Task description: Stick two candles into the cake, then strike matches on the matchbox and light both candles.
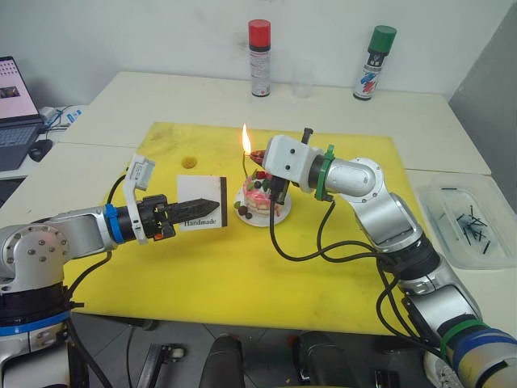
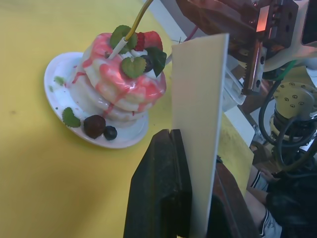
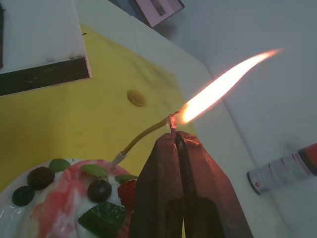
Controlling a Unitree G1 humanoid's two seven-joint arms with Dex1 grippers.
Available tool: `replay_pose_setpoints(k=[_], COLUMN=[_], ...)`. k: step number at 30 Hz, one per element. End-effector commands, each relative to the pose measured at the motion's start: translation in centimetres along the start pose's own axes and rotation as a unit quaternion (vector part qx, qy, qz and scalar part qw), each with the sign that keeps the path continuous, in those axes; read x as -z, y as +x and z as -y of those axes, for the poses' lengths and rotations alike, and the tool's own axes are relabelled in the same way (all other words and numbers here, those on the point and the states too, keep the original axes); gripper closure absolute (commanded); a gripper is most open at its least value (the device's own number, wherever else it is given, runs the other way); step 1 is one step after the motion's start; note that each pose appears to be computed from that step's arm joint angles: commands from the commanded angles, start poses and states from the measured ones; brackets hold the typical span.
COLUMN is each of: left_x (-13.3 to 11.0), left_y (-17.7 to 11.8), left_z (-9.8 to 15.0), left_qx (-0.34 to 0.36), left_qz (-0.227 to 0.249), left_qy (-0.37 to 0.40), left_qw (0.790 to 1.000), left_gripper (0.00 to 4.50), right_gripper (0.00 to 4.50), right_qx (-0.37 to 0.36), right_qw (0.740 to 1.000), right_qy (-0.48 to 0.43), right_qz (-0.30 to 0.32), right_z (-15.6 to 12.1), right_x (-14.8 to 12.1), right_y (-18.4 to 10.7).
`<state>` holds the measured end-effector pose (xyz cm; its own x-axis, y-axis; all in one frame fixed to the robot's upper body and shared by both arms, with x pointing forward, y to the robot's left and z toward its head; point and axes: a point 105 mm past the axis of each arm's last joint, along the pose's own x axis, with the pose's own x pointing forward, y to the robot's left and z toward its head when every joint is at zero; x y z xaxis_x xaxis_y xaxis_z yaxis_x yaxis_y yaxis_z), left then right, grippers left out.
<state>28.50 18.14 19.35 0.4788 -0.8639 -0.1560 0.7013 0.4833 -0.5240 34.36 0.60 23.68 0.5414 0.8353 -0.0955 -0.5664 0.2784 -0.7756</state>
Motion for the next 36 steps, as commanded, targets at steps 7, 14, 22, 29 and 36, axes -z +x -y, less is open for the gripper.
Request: replay_pose_setpoints(k=[7,14,22,29,36], left_x=[-0.2,0.6,1.6,3.0,3.5], left_y=[0.7,1.5,1.7,1.9,2.3], left_z=[1.2,1.4,1.7,1.5,1.5], left_qx=[0.028,0.045,0.059,0.060,0.062], left_qz=[-0.006,-0.014,-0.020,-0.022,-0.016], left_qy=[0.017,0.005,-0.011,-0.026,-0.033], left_qw=[0.999,0.999,0.998,0.998,0.997], left_gripper=[4.50,4.50,4.50,4.50,4.50], right_gripper=[4.48,4.48,4.48,4.48,4.48], right_qx=[0.067,0.168,0.338,0.436,0.424], right_qw=[0.997,0.985,0.920,0.824,0.753], right_qy=[-0.019,0.012,0.116,0.215,0.342], right_qz=[0.042,0.019,-0.159,-0.291,-0.368], right_z=[4.1,8.8,11.8,9.2,4.4], right_x=[-2.9,-2.3,6.6,13.0,18.4], right_y=[-2.3,-6.3,-18.4,-28.5,-31.0])
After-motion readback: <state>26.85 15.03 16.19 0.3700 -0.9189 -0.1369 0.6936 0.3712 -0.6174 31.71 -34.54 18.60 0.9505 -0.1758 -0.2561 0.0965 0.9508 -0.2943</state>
